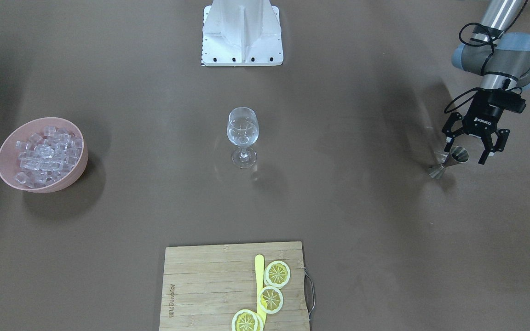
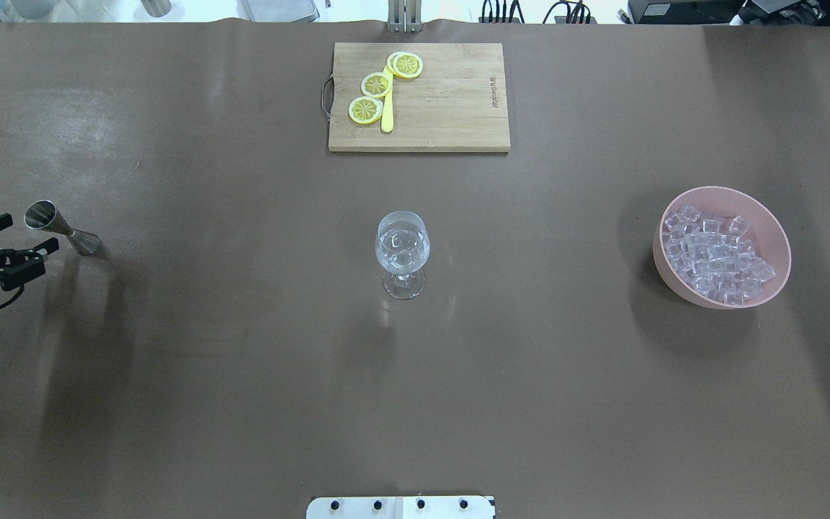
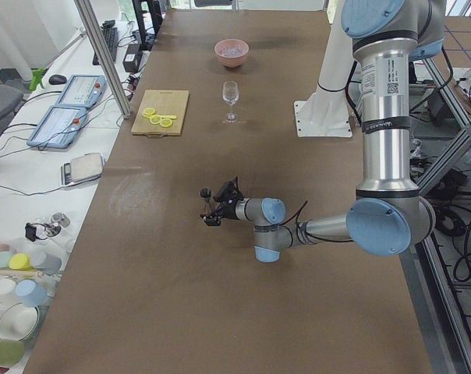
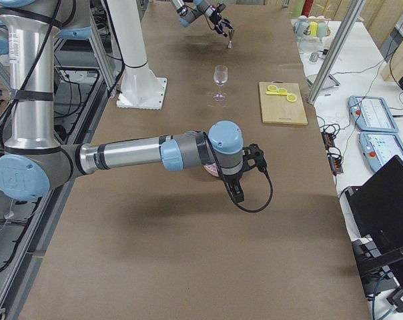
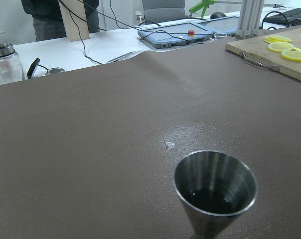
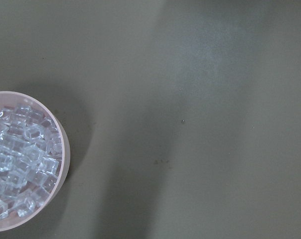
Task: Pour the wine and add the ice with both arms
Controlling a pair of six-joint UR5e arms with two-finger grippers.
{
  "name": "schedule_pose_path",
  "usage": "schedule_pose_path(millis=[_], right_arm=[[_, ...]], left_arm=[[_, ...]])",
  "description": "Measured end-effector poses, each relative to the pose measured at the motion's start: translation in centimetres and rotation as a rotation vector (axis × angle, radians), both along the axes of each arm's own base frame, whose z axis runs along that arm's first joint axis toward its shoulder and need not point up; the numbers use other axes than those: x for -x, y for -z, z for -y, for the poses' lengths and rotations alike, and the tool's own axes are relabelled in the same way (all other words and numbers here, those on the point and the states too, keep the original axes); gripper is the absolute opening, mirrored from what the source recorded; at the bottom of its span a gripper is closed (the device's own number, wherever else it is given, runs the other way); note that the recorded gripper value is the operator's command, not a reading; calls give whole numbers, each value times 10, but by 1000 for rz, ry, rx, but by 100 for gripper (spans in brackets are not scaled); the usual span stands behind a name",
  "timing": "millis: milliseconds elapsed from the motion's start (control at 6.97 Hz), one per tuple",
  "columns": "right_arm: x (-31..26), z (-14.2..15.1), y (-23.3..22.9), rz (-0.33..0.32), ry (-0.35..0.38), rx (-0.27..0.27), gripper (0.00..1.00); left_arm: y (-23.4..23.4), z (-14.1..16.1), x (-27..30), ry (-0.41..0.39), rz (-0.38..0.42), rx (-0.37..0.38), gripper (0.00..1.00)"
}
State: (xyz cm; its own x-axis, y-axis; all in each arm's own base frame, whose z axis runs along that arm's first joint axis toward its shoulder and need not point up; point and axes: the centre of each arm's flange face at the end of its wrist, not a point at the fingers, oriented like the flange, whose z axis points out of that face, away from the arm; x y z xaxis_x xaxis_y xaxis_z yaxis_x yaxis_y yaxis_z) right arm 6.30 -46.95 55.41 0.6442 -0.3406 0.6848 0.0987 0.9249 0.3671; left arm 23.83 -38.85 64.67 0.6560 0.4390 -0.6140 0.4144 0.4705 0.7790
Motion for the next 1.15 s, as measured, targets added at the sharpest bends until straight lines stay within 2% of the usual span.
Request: schedule_pose_path(millis=[574,1148], right_arm=[[0,-2,-2,1,0,4,100],[0,-6,-5,4,2,9,100]], left_arm=[[15,-7,-35,-42,-30,-23,98],[21,2,-40,14,-45,-31,97]])
